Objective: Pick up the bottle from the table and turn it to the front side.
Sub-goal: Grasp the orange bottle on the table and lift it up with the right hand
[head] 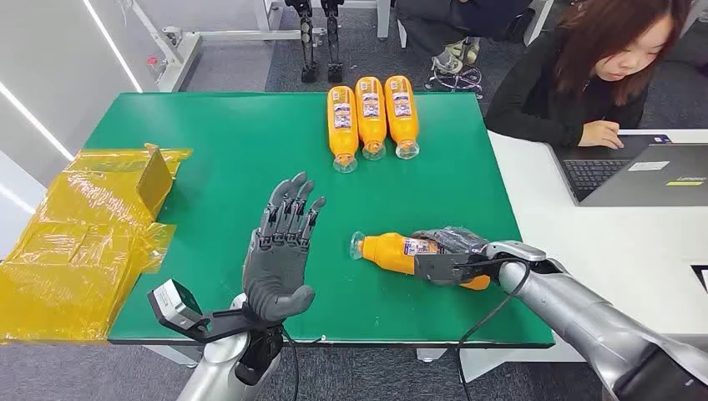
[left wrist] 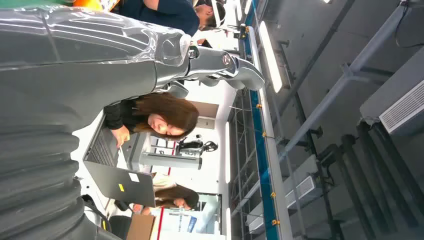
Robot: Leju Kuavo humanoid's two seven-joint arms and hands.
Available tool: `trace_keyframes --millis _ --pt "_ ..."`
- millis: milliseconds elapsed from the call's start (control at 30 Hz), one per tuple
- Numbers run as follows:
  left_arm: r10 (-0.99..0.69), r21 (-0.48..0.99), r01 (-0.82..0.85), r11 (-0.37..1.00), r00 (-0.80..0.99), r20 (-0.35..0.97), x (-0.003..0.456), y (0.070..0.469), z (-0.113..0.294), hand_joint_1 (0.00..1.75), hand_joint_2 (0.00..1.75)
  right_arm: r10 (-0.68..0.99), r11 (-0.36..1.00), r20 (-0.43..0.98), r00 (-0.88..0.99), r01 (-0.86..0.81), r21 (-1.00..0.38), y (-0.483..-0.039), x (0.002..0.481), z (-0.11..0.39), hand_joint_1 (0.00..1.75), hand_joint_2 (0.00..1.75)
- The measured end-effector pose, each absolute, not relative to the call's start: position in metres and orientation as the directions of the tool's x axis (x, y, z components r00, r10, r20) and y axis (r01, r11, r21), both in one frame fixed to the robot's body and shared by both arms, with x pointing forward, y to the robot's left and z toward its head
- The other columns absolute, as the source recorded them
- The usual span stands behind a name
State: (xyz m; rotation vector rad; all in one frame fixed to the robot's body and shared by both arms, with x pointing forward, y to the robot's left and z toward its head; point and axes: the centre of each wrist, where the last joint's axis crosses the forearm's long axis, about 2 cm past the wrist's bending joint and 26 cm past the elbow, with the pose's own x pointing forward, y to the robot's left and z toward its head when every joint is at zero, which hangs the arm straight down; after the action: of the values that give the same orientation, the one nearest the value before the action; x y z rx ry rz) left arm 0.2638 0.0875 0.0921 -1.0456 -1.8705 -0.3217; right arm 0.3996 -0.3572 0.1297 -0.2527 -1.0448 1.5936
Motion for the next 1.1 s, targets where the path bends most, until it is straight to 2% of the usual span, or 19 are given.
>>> trace_keyframes --millis 300,600,900,1100 --pt "0.516 -0.203 0.764 0.613 -0.193 0.834 0.258 0.089 0.087 0.0 1.75 0.881 0.025 0.309 -0.36 -0.615 -0.788 -0.35 0.401 0.136 1.75 1.75" --pt "0.498 -0.194 0.747 0.636 -0.205 0.842 0.251 0.095 0.082 0.0 1.75 0.847 0.104 0.268 -0.46 -0.351 -0.93 -0.34 0.385 0.164 1.75 1.75" --pt "0.493 -0.189 0.742 0.643 -0.213 0.843 0.248 0.096 0.081 0.0 1.75 0.815 0.155 0.164 -0.556 -0.062 -0.986 -0.329 0.328 0.176 1.75 1.75" --pt "0.488 -0.183 0.736 0.651 -0.221 0.844 0.249 0.096 0.082 0.0 1.75 0.788 0.22 0.164 -0.594 0.023 -0.975 -0.313 0.277 0.156 1.75 1.75"
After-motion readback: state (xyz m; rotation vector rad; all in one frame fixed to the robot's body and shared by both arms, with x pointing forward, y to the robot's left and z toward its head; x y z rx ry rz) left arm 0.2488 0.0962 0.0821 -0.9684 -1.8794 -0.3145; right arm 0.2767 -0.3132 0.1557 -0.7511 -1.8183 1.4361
